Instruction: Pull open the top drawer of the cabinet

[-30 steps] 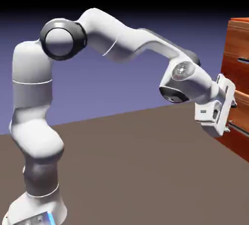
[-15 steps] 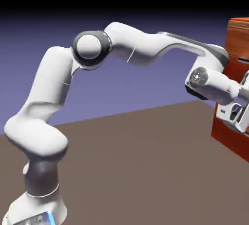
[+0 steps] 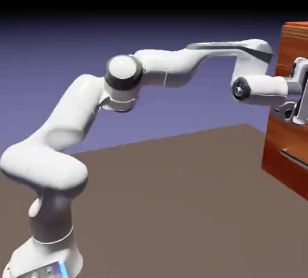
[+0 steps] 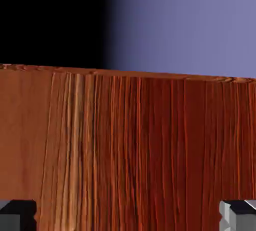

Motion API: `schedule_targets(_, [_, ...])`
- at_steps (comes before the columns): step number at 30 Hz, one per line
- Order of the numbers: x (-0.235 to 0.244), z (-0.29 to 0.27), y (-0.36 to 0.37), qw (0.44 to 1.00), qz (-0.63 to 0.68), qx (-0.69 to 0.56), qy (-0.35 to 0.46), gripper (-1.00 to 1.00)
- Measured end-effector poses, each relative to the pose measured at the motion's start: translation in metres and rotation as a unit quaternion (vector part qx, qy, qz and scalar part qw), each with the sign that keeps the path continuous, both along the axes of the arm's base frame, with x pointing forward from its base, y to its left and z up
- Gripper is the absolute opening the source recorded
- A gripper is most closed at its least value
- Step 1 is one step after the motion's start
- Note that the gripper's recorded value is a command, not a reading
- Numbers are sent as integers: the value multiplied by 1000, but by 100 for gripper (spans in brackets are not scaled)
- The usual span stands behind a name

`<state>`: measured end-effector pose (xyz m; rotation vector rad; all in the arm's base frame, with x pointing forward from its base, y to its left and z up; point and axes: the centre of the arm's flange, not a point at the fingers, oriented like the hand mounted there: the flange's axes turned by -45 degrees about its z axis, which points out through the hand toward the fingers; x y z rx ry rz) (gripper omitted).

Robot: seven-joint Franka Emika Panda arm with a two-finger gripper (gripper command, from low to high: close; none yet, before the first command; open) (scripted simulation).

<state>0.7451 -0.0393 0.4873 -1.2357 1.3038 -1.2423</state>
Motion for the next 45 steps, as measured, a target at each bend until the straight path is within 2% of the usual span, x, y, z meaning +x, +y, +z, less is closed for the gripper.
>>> schedule_targets(3, [13, 2, 52, 999, 36, 8, -33, 0])
schedule_targets(13, [40, 23, 42, 999, 29, 7, -46, 0])
schedule_targets(20, [63, 4, 52, 999, 36, 8, -34, 0])
schedule_targets(21, [64, 2, 53, 999, 36, 8, -33, -100])
schedule_targets(32, [37, 2, 53, 999, 36, 8, -33, -100])
schedule_targets(45, [-31, 2, 53, 999, 36, 8, -34, -100])
